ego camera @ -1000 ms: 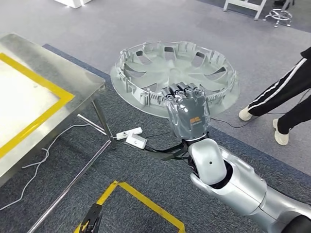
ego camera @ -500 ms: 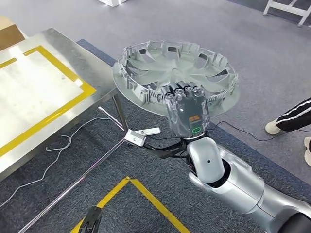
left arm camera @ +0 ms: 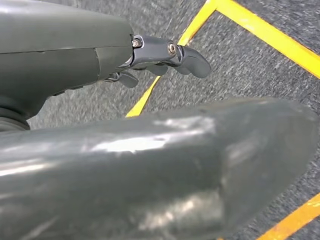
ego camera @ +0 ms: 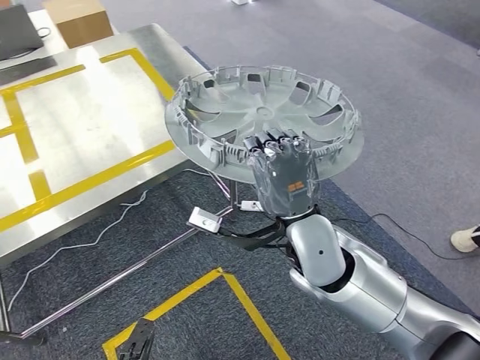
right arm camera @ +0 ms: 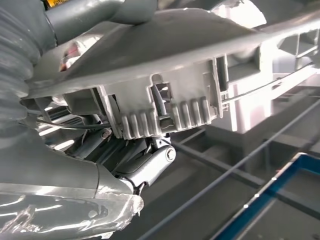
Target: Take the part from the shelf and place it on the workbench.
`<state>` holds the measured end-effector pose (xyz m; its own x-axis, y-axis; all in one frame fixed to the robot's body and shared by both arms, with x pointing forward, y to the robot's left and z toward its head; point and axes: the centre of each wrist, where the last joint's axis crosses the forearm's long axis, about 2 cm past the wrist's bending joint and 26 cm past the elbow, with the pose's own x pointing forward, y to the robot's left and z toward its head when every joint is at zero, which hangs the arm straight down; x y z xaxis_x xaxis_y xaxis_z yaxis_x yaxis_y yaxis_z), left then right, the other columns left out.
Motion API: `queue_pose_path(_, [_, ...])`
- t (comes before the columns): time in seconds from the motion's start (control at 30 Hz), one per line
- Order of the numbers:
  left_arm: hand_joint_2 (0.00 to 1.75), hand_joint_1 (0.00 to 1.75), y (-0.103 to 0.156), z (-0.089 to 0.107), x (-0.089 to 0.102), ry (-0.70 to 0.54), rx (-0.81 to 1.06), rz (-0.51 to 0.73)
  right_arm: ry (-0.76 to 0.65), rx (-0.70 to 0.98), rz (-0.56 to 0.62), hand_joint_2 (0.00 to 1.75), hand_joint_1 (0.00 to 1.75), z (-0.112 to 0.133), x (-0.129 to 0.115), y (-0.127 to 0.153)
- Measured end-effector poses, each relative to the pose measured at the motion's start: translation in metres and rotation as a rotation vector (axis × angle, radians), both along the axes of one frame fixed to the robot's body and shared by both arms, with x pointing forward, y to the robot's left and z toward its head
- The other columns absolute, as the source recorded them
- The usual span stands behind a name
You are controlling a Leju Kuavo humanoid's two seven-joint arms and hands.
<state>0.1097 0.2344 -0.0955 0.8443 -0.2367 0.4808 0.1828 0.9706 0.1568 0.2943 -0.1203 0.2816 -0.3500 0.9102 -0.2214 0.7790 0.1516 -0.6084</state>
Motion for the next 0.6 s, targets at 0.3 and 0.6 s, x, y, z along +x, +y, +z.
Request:
queue_pose_path(0.3, [0.00,0.00,0.0011,-0.0007,-0.0026,0.005,0.002,0.002,0.002,-0.002,0.002,1.75,1.75,-0.0014,-0.0002,0.0002])
queue_pose_path(0.6, [0.00,0.00,0.0026,-0.0016,-0.0054,0.011,0.005,0.003,0.007,0.003,0.003,1.75,1.75,-0.0023,-0.0009,0.0014])
